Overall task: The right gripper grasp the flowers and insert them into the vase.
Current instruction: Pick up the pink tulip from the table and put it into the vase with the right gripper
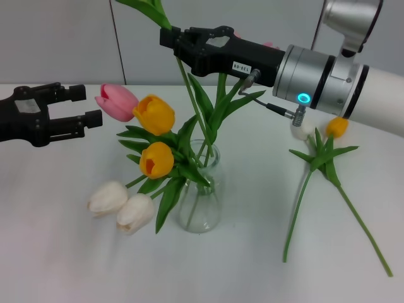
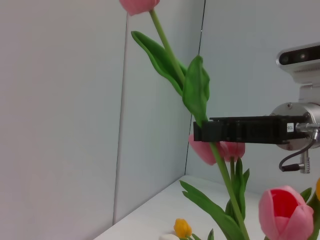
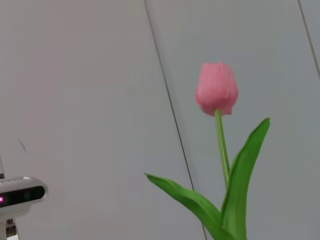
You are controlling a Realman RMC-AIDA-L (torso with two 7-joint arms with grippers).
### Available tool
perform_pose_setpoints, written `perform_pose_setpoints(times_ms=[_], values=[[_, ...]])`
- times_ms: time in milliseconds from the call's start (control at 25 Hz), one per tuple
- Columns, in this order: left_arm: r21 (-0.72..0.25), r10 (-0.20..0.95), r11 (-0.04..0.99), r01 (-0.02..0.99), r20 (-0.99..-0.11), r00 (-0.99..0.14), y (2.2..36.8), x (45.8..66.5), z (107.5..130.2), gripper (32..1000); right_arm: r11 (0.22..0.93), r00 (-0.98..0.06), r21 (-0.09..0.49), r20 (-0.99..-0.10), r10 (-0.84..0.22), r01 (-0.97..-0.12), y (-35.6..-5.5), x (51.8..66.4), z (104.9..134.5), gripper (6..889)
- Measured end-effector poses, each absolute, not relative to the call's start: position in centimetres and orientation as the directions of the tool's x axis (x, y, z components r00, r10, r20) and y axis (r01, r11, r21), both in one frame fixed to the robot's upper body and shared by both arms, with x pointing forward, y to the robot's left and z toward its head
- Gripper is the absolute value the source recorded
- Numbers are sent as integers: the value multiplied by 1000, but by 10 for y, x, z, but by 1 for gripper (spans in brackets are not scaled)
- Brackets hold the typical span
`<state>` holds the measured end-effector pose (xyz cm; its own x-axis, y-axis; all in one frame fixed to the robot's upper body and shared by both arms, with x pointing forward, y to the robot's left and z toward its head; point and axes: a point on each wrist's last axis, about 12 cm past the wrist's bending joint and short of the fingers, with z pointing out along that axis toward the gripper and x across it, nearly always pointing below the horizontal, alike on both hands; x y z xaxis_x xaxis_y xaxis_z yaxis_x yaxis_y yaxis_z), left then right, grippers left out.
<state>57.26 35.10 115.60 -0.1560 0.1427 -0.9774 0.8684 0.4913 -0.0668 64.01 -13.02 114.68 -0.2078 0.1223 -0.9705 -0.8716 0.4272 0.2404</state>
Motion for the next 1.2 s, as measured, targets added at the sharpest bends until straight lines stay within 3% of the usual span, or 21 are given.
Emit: perform_pose_setpoints(times_ms=[560,960,1200], values=[[-66,130,508,859,-980,-153,355,572,1156,771,424,-212,228,-974,84,-877,-123,639,1142,102],[-71,129,513,855,-979,-159,357,570,1155,771,388,-219,204,-976,6,-899,-130,623,1123,124],[-71,131,515,854,-978,-160,359,570,1155,771,398,-241,227,-970,17,-889,-144,613,1111,137]])
